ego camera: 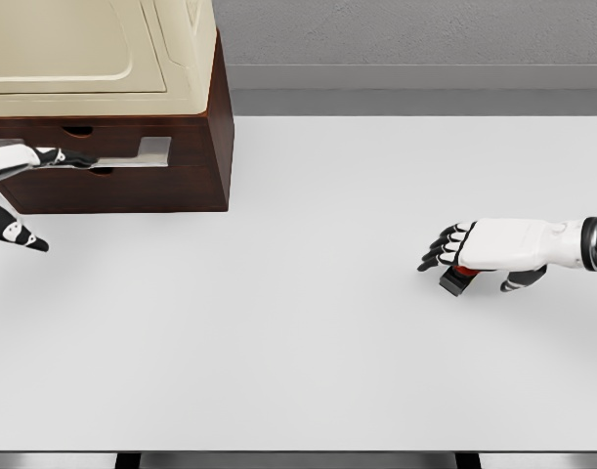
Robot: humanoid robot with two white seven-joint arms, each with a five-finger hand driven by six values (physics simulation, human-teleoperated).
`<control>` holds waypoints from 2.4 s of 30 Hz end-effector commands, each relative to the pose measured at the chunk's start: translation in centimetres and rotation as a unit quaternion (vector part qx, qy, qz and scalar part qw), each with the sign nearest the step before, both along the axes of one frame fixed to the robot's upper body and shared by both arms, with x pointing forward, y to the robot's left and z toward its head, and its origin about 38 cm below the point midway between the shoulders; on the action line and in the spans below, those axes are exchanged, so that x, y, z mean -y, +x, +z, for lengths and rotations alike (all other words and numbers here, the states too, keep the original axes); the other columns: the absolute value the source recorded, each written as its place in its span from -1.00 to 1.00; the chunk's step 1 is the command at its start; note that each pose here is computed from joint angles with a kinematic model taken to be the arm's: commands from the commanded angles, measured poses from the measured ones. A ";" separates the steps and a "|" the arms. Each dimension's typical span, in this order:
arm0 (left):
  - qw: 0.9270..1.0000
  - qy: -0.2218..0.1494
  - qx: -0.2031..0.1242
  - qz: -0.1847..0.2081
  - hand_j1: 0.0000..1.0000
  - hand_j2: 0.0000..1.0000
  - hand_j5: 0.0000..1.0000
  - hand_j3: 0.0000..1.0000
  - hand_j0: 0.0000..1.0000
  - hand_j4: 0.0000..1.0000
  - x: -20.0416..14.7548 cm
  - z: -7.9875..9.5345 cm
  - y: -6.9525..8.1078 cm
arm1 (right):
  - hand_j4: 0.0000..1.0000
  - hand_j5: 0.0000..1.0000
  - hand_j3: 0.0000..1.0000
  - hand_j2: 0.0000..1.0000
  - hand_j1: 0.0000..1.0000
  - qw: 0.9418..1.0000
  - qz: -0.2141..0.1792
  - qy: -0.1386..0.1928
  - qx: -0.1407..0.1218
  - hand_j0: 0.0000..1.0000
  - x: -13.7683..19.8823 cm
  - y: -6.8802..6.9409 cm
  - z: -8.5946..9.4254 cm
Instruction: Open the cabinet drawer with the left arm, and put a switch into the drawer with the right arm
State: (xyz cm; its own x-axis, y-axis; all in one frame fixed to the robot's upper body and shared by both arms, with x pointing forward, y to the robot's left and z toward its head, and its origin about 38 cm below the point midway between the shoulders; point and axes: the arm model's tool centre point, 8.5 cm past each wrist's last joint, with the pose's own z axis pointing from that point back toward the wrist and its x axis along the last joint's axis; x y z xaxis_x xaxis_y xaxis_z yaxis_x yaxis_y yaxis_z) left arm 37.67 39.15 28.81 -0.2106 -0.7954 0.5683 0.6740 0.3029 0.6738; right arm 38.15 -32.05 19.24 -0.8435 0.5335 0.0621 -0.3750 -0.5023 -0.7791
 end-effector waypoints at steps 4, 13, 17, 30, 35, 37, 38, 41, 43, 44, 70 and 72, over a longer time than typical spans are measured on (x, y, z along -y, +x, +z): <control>1.000 0.012 -0.021 -0.013 1.00 1.00 1.00 1.00 1.00 1.00 0.3 -1.7 -0.4 | 0.97 0.97 0.97 0.97 0.97 1.000 -0.002 0.002 0.000 0.97 0.0 0.0 0.1; 0.998 0.023 -0.033 -0.042 1.00 1.00 1.00 1.00 1.00 1.00 -0.2 -1.8 -1.4 | 0.83 0.83 0.83 0.83 0.83 1.000 -0.002 0.003 0.000 0.83 0.0 0.0 0.1; 0.998 0.026 -0.034 -0.043 1.00 1.00 1.00 1.00 1.00 1.00 -0.4 -1.7 -1.5 | 0.83 0.83 0.83 0.83 0.83 1.000 -0.002 0.003 0.000 0.83 0.0 0.0 0.1; 0.996 0.040 -0.036 -0.077 1.00 1.00 1.00 1.00 1.00 1.00 -1.1 -0.9 -2.6 | 0.76 0.76 0.76 0.76 0.76 1.000 -0.003 0.004 0.003 0.76 0.0 0.1 0.3; 0.995 0.043 -0.038 -0.079 1.00 1.00 1.00 1.00 1.00 1.00 -1.4 -0.9 -2.8 | 0.61 0.61 0.61 0.61 0.61 1.000 -0.003 0.003 0.003 0.61 0.1 0.1 0.3; 0.995 0.046 -0.037 -0.085 1.00 1.00 1.00 1.00 1.00 1.00 -1.6 -0.9 -3.1 | 0.61 0.61 0.61 0.61 0.61 1.000 -0.003 0.003 0.003 0.61 0.1 0.1 0.3; 0.995 0.046 -0.037 -0.085 1.00 1.00 1.00 1.00 1.00 1.00 -1.6 -0.9 -3.2 | 0.61 0.61 0.61 0.61 0.61 1.000 -0.003 0.003 0.003 0.61 0.1 0.1 0.3; 0.994 0.047 -0.035 -0.088 1.00 1.00 1.00 1.00 1.00 1.00 -1.7 -0.8 -3.3 | 0.61 0.61 0.61 0.61 0.61 1.000 -0.003 0.003 0.003 0.61 0.1 0.1 0.3; 0.994 0.047 -0.035 -0.092 1.00 1.00 1.00 1.00 1.00 1.00 -1.7 -0.9 -3.4 | 0.61 0.61 0.61 0.61 0.61 1.000 -0.003 0.003 0.003 0.61 0.1 0.1 0.3; 0.994 0.048 -0.035 -0.093 1.00 1.00 1.00 1.00 1.00 1.00 -1.8 -0.8 -3.5 | 0.61 0.61 0.61 0.61 0.61 1.000 -0.003 0.003 0.003 0.61 0.1 0.1 0.3; 0.990 0.059 -0.024 -0.126 1.00 1.00 1.00 1.00 1.00 1.00 -2.9 -0.2 -5.1 | 1.00 1.00 1.00 1.00 1.00 0.999 -0.008 0.020 0.036 1.00 0.4 0.5 2.9; 0.990 0.060 -0.023 -0.128 1.00 1.00 1.00 1.00 1.00 1.00 -3.0 -0.1 -5.2 | 1.00 1.00 1.00 1.00 1.00 0.999 -0.008 0.020 0.037 1.00 0.4 0.4 2.9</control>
State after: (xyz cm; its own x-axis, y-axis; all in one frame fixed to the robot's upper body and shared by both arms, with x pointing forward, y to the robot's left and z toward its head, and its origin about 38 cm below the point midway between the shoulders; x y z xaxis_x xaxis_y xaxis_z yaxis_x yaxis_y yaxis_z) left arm 32.68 41.54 29.06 -0.3747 -0.7521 0.5422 0.7562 0.0906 0.6481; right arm 38.61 -32.37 21.96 -0.8389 0.5438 0.0224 -0.3250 -0.4675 -0.8221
